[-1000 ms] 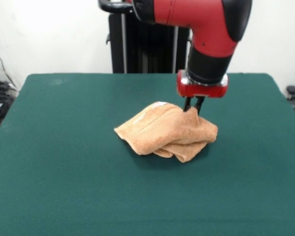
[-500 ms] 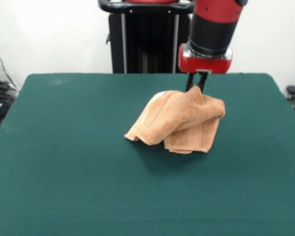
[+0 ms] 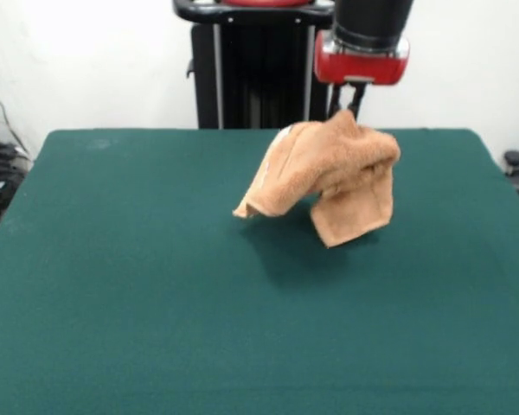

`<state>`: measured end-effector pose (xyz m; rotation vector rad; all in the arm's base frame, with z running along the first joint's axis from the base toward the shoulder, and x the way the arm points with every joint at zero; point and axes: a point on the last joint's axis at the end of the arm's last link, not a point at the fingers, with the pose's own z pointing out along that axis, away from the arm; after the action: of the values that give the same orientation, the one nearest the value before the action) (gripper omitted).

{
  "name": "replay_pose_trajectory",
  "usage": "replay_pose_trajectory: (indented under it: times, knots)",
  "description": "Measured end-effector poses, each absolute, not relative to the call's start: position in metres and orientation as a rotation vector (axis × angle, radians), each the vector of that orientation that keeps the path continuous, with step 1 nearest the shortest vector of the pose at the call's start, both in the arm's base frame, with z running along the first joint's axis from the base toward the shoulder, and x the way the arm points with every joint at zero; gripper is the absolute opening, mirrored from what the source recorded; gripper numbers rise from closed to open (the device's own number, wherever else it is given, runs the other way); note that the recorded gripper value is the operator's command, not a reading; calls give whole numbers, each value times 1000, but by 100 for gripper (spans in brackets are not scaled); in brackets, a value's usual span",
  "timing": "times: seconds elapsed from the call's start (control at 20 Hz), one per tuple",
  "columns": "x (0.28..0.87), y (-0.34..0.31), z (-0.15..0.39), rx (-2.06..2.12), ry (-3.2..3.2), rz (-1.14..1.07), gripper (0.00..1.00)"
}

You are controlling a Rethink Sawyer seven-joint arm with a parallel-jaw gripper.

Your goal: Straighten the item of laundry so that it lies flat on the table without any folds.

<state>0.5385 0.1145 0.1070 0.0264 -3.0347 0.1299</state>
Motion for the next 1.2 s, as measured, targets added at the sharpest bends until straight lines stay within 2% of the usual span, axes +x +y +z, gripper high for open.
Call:
replay_pose_trajectory:
  times: [0.5, 1.2]
  knots:
    - [517, 113, 165, 1, -3082, 138, 0]
    - [503, 78, 246, -24, -3148, 270, 0]
